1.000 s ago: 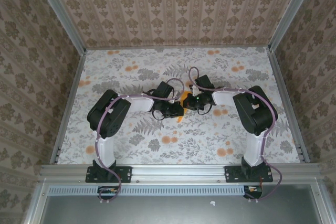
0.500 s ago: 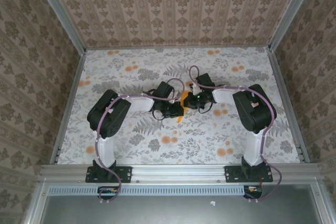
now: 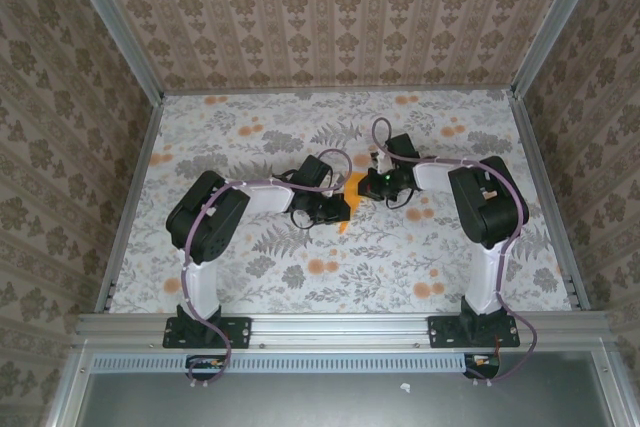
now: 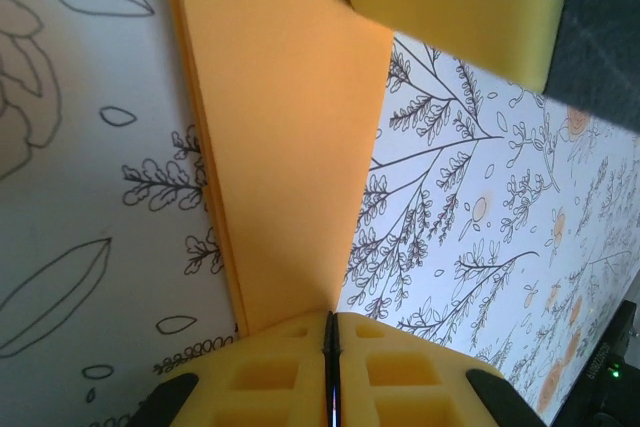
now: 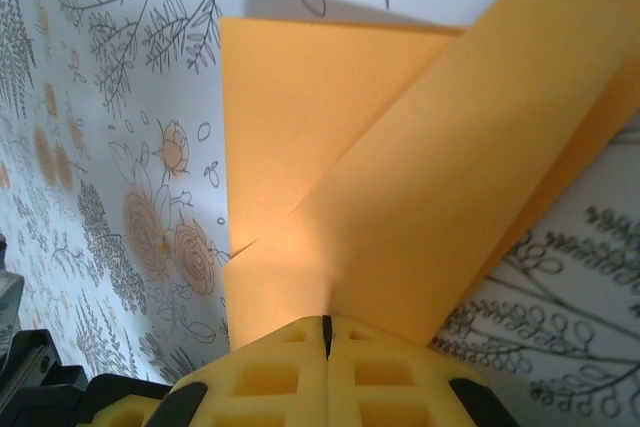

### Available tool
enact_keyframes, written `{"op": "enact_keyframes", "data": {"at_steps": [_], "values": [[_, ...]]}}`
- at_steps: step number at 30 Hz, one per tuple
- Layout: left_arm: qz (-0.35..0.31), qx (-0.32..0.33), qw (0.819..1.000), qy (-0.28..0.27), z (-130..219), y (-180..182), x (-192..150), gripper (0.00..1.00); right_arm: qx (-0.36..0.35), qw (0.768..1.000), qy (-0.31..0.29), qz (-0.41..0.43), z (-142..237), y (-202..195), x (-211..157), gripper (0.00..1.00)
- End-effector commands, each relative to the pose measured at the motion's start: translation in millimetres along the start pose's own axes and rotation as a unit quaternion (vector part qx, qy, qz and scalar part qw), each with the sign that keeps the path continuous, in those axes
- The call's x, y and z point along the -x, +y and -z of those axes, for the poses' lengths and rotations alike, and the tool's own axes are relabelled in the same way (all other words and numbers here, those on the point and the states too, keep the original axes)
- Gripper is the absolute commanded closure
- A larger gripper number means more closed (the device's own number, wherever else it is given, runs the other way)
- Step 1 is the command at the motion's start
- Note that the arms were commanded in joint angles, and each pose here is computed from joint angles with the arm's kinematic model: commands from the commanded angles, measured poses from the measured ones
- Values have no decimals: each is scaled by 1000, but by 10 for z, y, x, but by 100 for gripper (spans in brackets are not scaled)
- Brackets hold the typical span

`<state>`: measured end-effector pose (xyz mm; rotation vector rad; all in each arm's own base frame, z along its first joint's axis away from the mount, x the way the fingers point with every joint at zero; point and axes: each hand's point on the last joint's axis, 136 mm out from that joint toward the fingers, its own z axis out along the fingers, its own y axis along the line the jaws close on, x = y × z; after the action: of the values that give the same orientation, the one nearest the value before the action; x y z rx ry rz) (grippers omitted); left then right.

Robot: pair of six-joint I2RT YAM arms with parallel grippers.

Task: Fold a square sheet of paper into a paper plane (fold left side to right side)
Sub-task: Fold the wing for the fifth time at the center of the table.

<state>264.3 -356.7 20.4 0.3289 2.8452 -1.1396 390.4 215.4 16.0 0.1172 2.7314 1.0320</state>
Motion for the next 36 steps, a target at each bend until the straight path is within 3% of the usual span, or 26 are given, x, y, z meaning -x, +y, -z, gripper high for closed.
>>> {"op": "enact_keyframes", "data": {"at_steps": [1, 25, 31, 36], "values": [[37, 64, 995, 67, -132, 408, -405, 89, -61, 997, -51, -1, 60, -370, 360, 100], [29, 62, 995, 67, -140, 351, -398, 89, -61, 994, -84, -36, 252, -616, 1039, 100], [22, 60, 996, 65, -151, 300, -378, 89, -49, 993, -106, -17, 484, -427, 1232, 100], [18, 60, 996, 61, -146, 272, -361, 89, -8, 994, -112, -11, 691, -97, 1006, 100]]}}
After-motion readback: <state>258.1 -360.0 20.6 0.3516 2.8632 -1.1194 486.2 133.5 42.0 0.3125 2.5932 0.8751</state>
